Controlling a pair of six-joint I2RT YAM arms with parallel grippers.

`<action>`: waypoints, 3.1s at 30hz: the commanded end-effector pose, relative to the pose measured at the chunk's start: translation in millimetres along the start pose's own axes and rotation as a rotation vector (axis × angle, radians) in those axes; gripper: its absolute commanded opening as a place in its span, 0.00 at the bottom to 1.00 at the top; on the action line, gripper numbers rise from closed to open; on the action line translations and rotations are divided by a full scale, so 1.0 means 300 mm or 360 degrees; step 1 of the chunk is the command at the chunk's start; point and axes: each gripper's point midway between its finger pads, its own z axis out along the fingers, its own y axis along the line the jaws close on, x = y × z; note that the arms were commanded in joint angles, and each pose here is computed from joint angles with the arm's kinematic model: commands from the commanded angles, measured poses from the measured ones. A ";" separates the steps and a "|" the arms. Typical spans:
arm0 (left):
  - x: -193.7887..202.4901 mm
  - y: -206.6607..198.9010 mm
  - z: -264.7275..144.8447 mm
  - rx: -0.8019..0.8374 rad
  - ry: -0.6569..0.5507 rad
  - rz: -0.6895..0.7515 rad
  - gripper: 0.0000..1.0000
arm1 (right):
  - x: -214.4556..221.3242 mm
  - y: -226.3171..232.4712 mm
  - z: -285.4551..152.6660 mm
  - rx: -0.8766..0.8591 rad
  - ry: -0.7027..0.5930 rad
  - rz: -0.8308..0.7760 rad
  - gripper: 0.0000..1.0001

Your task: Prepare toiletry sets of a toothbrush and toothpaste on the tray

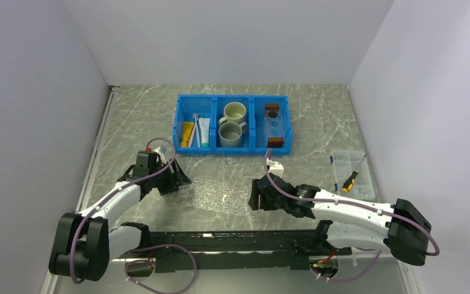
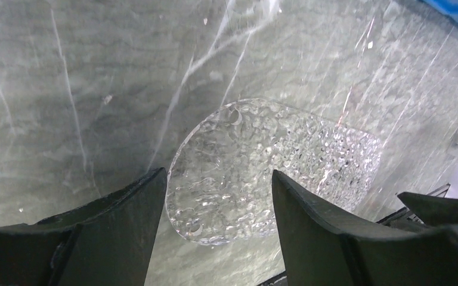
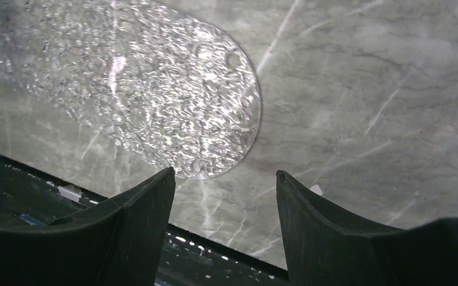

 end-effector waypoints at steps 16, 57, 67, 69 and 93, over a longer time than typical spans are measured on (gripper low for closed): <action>0.087 -0.025 -0.001 0.0093 0.0055 0.0087 0.71 | 0.000 -0.035 0.062 -0.0086 0.0053 0.0293 0.65; 0.108 -0.163 -0.008 0.0136 0.0062 0.0220 0.77 | -0.133 -0.188 0.047 0.0145 -0.0028 0.0271 0.68; -0.075 -0.303 -0.224 0.0119 -0.0231 0.0430 0.87 | -0.414 -0.142 -0.116 0.0298 -0.0273 0.0082 0.69; -0.125 -0.361 -0.304 0.0155 -0.0322 0.0503 0.90 | -0.478 -0.129 -0.140 0.0318 -0.0320 0.0050 0.69; -0.229 -0.416 -0.517 0.0187 -0.0713 0.1119 0.99 | -1.052 -0.155 0.032 0.0536 -0.0369 -0.0050 0.56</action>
